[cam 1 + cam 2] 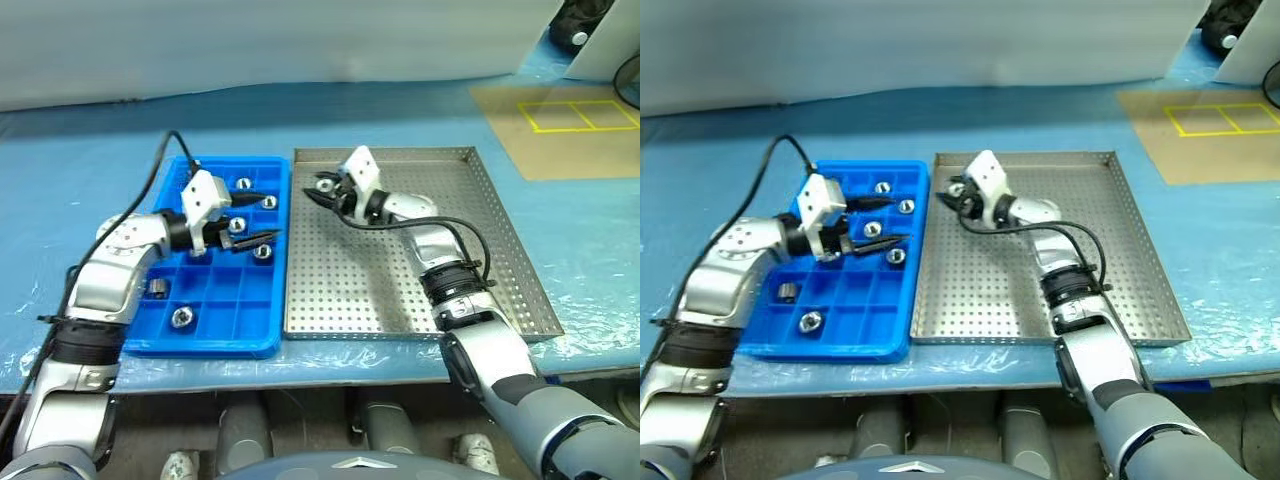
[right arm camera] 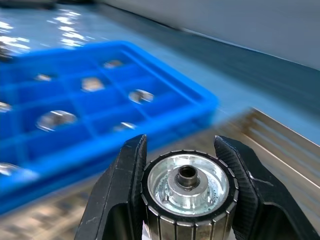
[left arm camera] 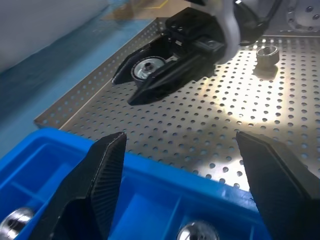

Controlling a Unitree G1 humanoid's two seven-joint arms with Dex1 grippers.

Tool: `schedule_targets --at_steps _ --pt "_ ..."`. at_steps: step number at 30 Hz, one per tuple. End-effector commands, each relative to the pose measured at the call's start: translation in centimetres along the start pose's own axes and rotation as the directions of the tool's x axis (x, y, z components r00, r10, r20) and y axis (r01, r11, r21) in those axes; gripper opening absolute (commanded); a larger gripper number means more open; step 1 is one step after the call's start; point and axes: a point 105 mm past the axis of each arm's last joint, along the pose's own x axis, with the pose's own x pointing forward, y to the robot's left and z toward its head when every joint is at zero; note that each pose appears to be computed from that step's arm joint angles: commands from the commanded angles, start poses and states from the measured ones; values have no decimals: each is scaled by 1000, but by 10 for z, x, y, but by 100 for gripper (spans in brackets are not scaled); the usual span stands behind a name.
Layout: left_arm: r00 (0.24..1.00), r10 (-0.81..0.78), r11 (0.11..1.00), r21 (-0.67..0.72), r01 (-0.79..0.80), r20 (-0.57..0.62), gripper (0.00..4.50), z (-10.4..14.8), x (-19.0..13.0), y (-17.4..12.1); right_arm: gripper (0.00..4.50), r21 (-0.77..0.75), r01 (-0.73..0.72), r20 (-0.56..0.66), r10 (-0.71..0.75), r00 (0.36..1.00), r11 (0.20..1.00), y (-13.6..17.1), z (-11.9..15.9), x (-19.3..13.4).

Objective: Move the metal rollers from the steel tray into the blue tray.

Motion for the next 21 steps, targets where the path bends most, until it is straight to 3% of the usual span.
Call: schedule_targets --at_steps 1,12,21 --pt "997 76 996 37 -76 15 374 15 -20 9 171 -20 -184 63 185 981 983 32 24 11" --pt "971 217 976 20 -216 -99 374 5 -70 -4 171 -19 -402 45 402 914 916 87 16 47" --pt "957 262 965 0 -264 -125 374 4 -85 -20 171 46 -491 -2 491 871 870 116 -7 66"
